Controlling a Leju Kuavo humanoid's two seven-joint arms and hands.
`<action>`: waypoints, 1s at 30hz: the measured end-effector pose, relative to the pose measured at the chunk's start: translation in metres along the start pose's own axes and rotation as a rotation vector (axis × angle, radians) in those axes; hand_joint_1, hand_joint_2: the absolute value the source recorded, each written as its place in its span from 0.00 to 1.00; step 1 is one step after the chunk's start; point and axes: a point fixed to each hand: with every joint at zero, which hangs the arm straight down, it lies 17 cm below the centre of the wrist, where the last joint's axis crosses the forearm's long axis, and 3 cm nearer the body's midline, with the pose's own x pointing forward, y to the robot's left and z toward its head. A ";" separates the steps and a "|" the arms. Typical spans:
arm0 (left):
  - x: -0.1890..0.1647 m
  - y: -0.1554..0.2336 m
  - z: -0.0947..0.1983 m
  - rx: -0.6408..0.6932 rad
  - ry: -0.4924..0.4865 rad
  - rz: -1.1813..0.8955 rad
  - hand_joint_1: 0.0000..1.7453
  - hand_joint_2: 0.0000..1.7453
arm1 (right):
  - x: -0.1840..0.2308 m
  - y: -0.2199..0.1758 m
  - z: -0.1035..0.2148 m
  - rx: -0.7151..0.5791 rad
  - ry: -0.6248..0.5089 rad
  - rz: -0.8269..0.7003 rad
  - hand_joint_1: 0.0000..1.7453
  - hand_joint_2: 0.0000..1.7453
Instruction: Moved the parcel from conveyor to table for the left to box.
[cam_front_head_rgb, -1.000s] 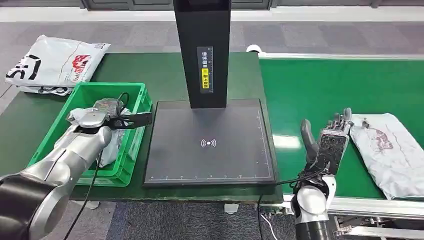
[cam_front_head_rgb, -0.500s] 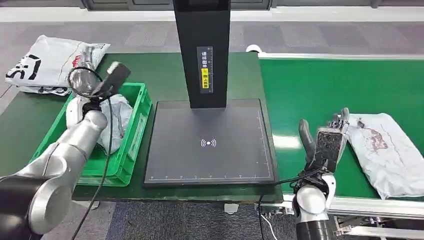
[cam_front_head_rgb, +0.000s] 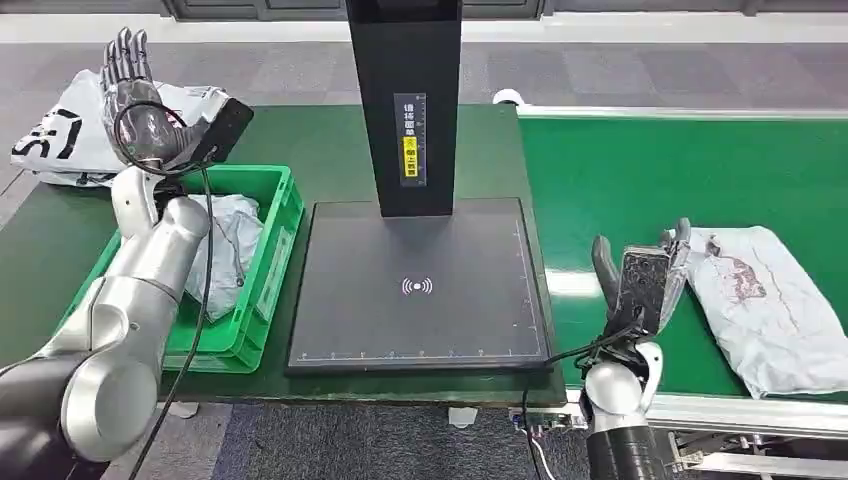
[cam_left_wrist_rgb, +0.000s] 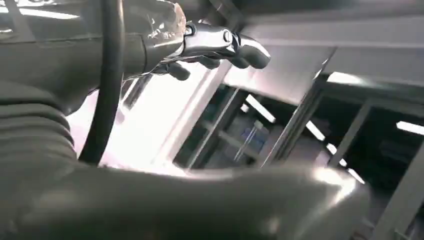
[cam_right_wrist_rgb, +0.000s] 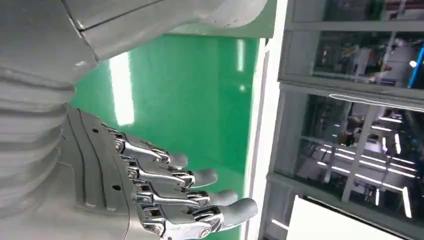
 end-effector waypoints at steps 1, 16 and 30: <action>0.011 0.000 0.002 0.003 -0.042 0.024 0.00 0.00 | -0.001 -0.001 0.000 -0.004 0.003 0.015 0.00 1.00; 0.211 -0.103 0.138 -0.568 -0.190 1.098 0.00 1.00 | -0.050 -0.037 -0.020 -0.063 -0.014 0.460 0.00 1.00; 0.308 -0.146 0.281 -0.936 -0.079 1.287 0.00 1.00 | -0.249 -0.121 0.031 0.051 0.550 1.048 0.00 1.00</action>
